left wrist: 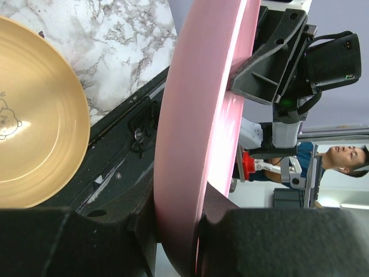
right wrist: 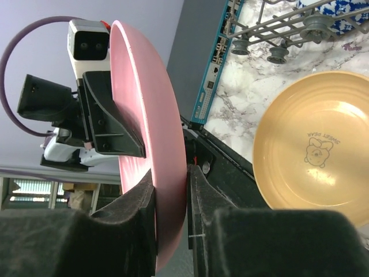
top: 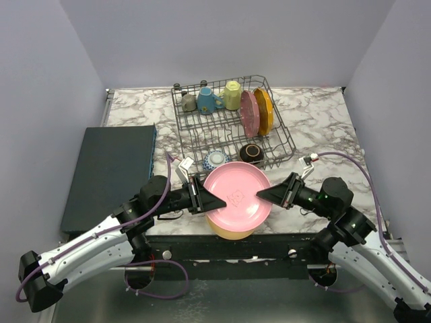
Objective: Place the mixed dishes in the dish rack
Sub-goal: Insert the plate into the dish rack.
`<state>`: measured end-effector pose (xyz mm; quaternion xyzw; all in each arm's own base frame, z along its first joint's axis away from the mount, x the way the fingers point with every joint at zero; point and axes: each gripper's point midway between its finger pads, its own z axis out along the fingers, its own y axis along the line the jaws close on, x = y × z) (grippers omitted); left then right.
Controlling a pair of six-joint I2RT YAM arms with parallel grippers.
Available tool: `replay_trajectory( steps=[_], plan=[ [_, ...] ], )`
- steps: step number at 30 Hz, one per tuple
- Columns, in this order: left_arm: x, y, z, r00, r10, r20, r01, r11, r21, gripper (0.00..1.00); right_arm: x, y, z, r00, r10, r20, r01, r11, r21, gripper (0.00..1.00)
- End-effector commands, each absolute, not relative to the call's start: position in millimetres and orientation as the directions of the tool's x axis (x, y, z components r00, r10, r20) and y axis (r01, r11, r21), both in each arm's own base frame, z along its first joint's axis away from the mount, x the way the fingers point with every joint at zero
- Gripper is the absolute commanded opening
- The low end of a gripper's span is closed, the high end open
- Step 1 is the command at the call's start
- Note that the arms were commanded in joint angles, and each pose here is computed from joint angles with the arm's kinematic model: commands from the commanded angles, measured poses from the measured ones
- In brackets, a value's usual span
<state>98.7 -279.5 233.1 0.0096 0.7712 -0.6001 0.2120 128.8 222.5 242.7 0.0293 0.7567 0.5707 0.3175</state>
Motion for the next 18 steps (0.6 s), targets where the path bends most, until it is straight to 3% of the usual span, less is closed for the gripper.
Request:
replay_trajectory(
  steps=[1,4,8,10,18],
  plan=[
    [96,-282,241,-0.910,-0.231,-0.345,0.289,0.243,-0.926,0.00,127,224,246,-0.797,0.400,-0.453,-0.336,0.330,0.882,0.14],
    [97,-283,235,-0.913,-0.229,-0.338,0.278,0.256,-0.926,0.01,129,225,242,-0.798,0.394,-0.457,-0.331,0.347,0.878,0.00],
    [98,-283,230,-0.916,-0.235,-0.324,0.259,0.269,-0.928,0.24,132,224,240,-0.792,0.400,-0.462,-0.325,0.364,0.873,0.00],
    [99,-282,228,-0.916,-0.240,-0.320,0.252,0.275,-0.928,0.42,134,222,241,-0.781,0.407,-0.473,-0.329,0.376,0.866,0.00],
    [101,-281,226,-0.913,-0.245,-0.326,0.251,0.293,-0.922,0.70,145,213,240,-0.745,0.417,-0.521,-0.316,0.467,0.826,0.00]
  ],
)
